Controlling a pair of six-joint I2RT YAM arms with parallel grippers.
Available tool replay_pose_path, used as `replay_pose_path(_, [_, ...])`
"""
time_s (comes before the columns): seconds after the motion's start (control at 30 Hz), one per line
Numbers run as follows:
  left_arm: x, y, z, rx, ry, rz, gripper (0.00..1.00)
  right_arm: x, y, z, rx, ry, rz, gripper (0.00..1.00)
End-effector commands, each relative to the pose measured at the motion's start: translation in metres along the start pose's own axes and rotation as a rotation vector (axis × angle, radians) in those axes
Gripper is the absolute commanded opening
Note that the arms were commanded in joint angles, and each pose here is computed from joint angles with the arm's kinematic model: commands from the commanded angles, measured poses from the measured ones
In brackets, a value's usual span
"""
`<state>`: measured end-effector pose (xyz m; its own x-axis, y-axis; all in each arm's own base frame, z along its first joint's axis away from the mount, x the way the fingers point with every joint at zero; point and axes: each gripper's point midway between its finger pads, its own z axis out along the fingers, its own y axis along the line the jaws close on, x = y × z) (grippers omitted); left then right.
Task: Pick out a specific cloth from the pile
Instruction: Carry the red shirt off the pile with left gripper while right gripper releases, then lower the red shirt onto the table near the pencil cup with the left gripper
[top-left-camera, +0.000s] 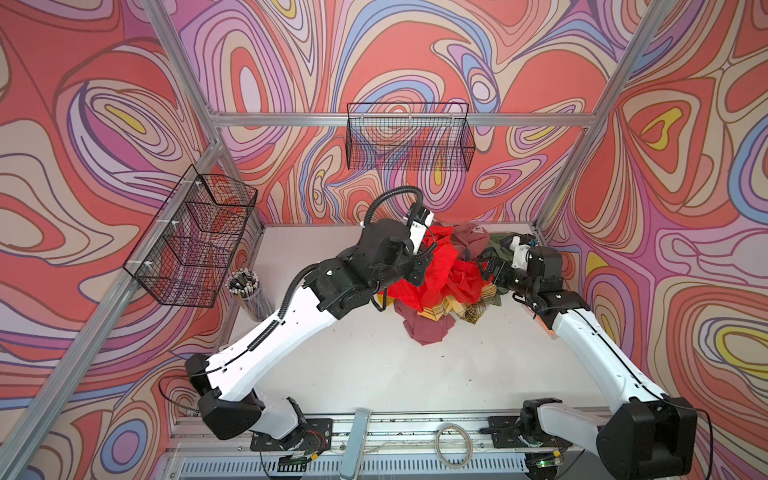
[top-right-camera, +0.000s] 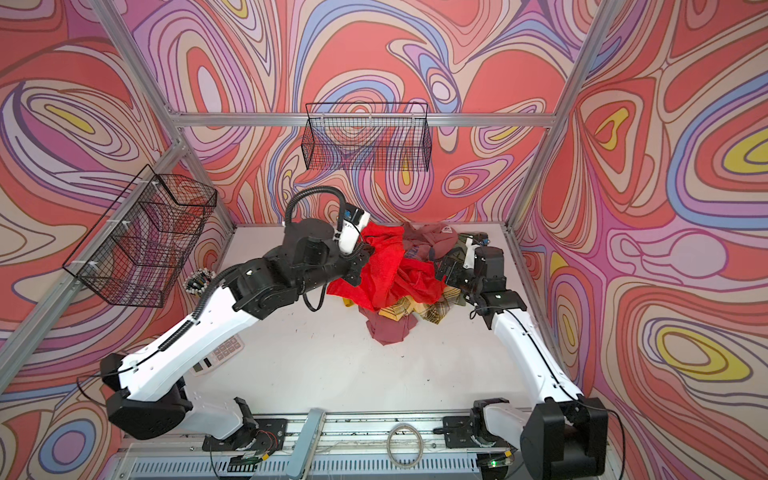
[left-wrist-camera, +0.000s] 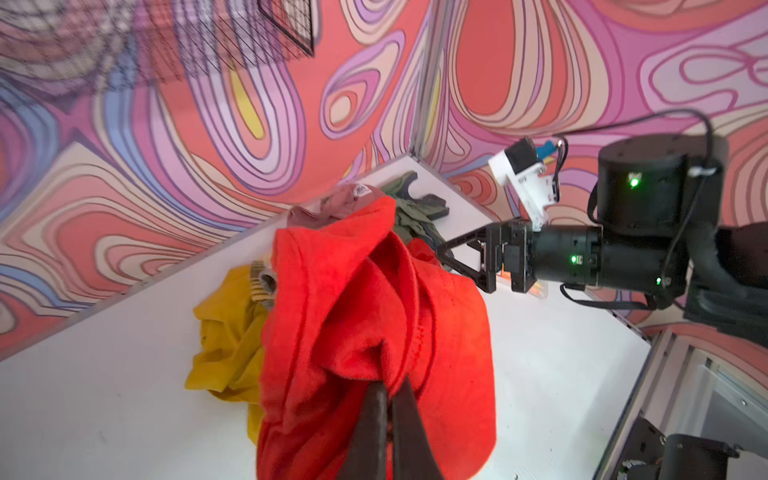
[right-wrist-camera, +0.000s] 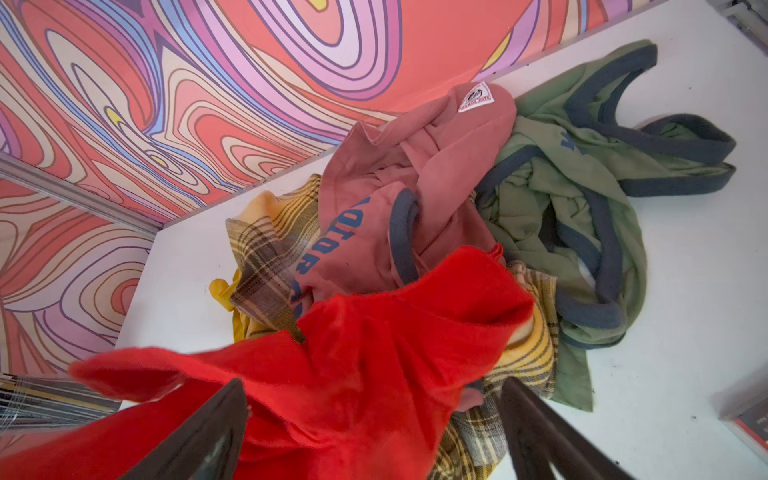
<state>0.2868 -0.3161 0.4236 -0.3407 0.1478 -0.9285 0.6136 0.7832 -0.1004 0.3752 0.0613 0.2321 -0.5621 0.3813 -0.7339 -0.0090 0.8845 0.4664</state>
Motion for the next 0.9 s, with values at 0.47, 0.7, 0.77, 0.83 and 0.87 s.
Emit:
replay_pose_path(0.47, [-0.118, 0.068, -0.152, -0.338, -0.335, 0.109, 0.0, 0.006, 0.0, 0.001, -0.021, 0.01, -0.026, 0.97])
replay_pose_path(0.7, [-0.111, 0.094, -0.166, -0.497, -0.309, 0.138, 0.0, 0.011, 0.005, 0.006, -0.063, 0.033, -0.026, 0.92])
replay_pose_path(0.77, [-0.107, 0.101, -0.168, -0.533, -0.305, 0.133, 0.0, 0.012, 0.007, 0.008, -0.077, 0.039, -0.024, 0.89])
replay_pose_path(0.83, [-0.099, 0.11, -0.169, -0.576, -0.275, 0.14, 0.0, 0.013, 0.008, 0.009, -0.081, 0.045, -0.021, 0.88])
replay_pose_path(0.87, [-0.095, 0.114, -0.169, -0.599, -0.259, 0.148, 0.0, 0.013, 0.008, 0.009, -0.082, 0.048, -0.02, 0.87])
